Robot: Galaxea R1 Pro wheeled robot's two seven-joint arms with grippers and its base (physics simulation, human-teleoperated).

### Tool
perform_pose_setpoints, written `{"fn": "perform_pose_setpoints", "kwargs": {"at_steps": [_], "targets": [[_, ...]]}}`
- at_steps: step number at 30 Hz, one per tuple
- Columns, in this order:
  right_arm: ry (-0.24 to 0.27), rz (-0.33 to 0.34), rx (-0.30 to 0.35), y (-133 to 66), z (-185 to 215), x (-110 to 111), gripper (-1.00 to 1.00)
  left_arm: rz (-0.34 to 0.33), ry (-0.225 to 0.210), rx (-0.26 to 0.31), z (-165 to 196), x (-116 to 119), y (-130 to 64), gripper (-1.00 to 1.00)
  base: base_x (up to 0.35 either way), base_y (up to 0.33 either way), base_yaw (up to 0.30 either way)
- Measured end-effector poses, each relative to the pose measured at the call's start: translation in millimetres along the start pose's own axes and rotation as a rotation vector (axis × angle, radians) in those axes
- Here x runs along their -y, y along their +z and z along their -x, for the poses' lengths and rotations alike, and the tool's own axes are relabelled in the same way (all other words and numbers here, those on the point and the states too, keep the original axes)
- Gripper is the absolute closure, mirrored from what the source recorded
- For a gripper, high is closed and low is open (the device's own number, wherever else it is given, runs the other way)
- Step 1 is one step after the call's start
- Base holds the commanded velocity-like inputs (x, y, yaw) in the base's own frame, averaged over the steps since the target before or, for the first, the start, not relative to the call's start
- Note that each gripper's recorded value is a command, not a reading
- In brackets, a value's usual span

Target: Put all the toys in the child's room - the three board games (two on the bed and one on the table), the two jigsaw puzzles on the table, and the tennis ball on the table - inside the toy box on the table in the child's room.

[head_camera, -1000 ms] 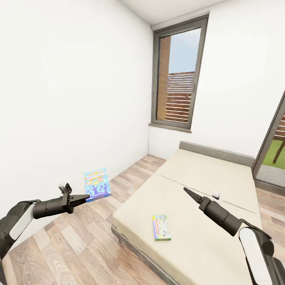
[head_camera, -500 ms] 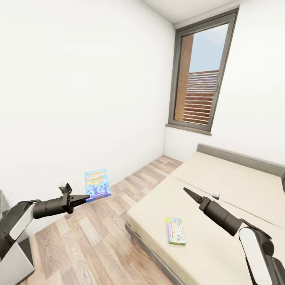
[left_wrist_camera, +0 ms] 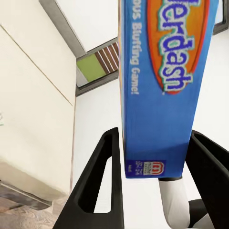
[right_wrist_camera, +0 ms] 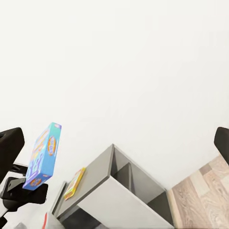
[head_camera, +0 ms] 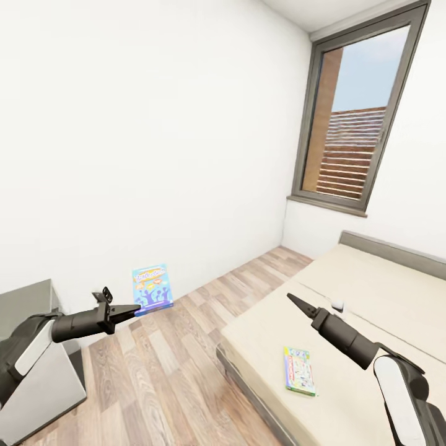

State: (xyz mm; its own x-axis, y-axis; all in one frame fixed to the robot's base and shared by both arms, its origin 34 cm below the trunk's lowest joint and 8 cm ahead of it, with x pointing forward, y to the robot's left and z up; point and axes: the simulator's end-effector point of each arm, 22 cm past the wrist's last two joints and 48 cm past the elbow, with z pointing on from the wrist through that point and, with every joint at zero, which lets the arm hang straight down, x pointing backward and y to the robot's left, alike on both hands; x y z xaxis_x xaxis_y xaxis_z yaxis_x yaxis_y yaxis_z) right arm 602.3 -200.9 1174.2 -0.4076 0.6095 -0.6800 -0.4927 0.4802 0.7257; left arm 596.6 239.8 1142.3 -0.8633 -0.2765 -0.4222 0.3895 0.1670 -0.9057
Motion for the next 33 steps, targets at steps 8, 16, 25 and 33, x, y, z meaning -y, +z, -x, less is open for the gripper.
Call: {"fn": "perform_pose_setpoints", "kwargs": {"at_steps": [8, 16, 25, 33], "targets": [[-0.001, -0.001, -0.001, 0.1, -0.3, 0.1, -1.00, 0.000, 0.000, 0.001, 0.3, 0.1, -0.2, 1.00, 0.000, 0.000, 0.291], [0.001, 0.000, -0.002, 0.7, -0.9, -0.2, -1.00, 0.000, 0.000, 0.000, -0.1, 0.0, 0.0, 1.00, 0.000, 0.000, 0.291], [0.001, 0.001, -0.001, 0.6, -0.9, -0.4, -1.00, 0.000, -0.001, -0.001, -0.1, 0.1, -0.2, 1.00, 0.000, 0.000, 0.291], [0.000, 0.000, -0.002, 0.6, -0.9, -0.3, -1.00, -0.001, 0.000, 0.001, 0.4, 0.5, -0.4, 1.00, 0.000, 0.000, 0.291]]}}
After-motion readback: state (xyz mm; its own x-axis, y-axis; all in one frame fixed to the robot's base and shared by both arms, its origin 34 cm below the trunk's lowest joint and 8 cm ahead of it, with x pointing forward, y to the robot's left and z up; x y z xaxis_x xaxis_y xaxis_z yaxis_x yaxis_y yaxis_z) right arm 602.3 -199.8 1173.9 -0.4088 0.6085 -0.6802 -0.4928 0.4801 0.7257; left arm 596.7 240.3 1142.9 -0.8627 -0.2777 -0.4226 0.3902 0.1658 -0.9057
